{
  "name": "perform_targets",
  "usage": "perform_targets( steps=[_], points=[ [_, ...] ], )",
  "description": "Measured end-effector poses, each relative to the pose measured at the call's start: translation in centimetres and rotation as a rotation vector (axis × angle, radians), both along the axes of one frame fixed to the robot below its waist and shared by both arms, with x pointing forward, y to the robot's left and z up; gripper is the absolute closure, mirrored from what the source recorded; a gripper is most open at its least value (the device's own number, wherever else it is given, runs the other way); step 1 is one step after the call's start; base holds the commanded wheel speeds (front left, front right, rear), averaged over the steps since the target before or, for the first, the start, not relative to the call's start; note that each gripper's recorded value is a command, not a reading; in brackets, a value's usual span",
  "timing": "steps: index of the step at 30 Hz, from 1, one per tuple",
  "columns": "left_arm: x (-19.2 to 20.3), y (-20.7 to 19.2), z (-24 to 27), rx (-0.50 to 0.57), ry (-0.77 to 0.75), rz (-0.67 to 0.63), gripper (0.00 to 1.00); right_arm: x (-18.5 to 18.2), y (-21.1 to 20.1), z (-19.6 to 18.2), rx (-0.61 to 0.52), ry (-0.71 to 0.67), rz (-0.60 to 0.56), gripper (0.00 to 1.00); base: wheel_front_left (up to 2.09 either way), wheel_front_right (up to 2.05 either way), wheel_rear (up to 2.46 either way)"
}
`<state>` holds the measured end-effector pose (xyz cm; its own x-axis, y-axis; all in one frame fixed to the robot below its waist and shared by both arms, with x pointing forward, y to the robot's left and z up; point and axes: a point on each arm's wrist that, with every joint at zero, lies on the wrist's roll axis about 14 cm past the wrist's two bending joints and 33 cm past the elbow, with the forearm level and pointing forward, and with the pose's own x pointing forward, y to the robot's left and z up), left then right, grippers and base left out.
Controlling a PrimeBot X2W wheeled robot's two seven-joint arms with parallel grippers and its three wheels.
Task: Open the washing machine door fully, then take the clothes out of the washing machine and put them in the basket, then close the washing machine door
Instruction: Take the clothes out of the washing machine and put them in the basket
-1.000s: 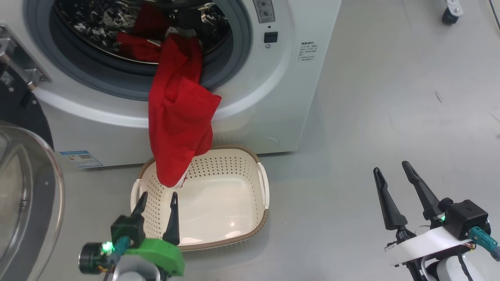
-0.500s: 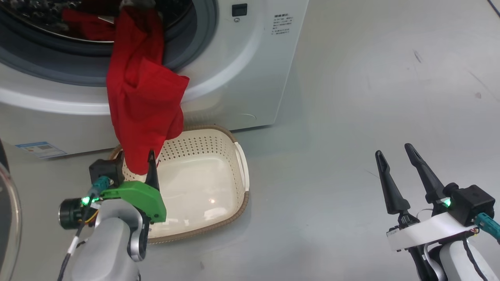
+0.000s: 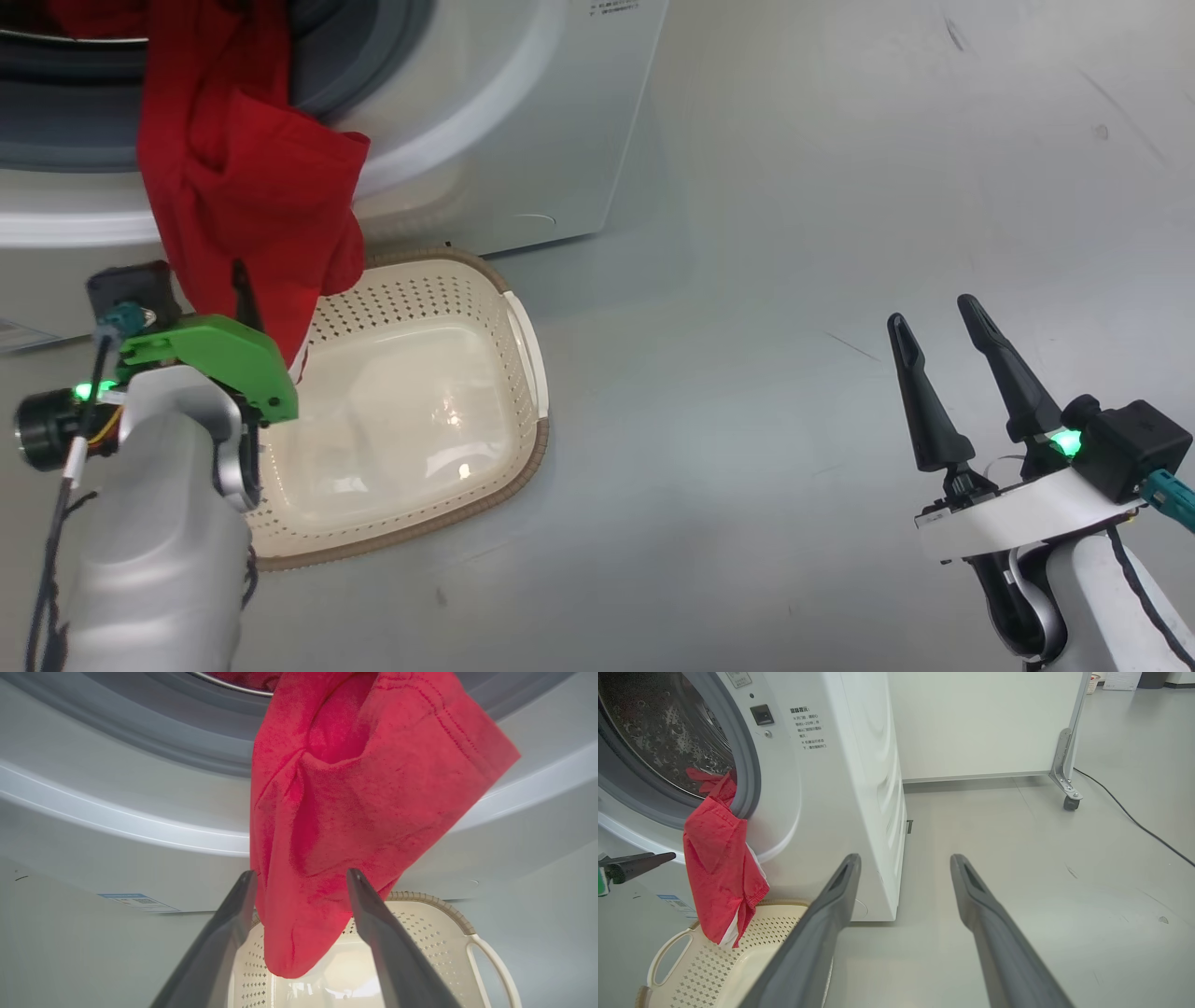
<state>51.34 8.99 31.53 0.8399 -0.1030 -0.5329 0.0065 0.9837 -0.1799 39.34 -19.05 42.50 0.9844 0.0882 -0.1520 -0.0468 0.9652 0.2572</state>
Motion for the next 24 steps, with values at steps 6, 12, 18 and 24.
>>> perform_targets(
  steps=[6, 12, 18, 24],
  points=[
    [2.7, 1.3, -0.8, 0.057, 0.000, 0.009, 0.00, 0.2, -1.1, -0.7, -0.007, 0.022, -0.026, 0.00, 0.00, 0.00, 0.00],
    [5.0, 0.9, -1.4, 0.077, -0.005, 0.001, 0.00, 0.5, -2.1, -1.4, -0.012, 0.041, -0.047, 0.00, 0.00, 0.00, 0.00],
    [5.8, 1.9, -3.0, 0.102, 0.019, 0.026, 0.00, 0.9, -2.7, -2.0, -0.017, 0.056, -0.059, 0.00, 0.00, 0.00, 0.00],
    [5.6, 1.5, -3.7, 0.098, 0.031, 0.030, 1.00, 1.1, -3.0, -2.1, -0.018, 0.060, -0.066, 0.00, 0.00, 0.00, 0.00]
  ],
)
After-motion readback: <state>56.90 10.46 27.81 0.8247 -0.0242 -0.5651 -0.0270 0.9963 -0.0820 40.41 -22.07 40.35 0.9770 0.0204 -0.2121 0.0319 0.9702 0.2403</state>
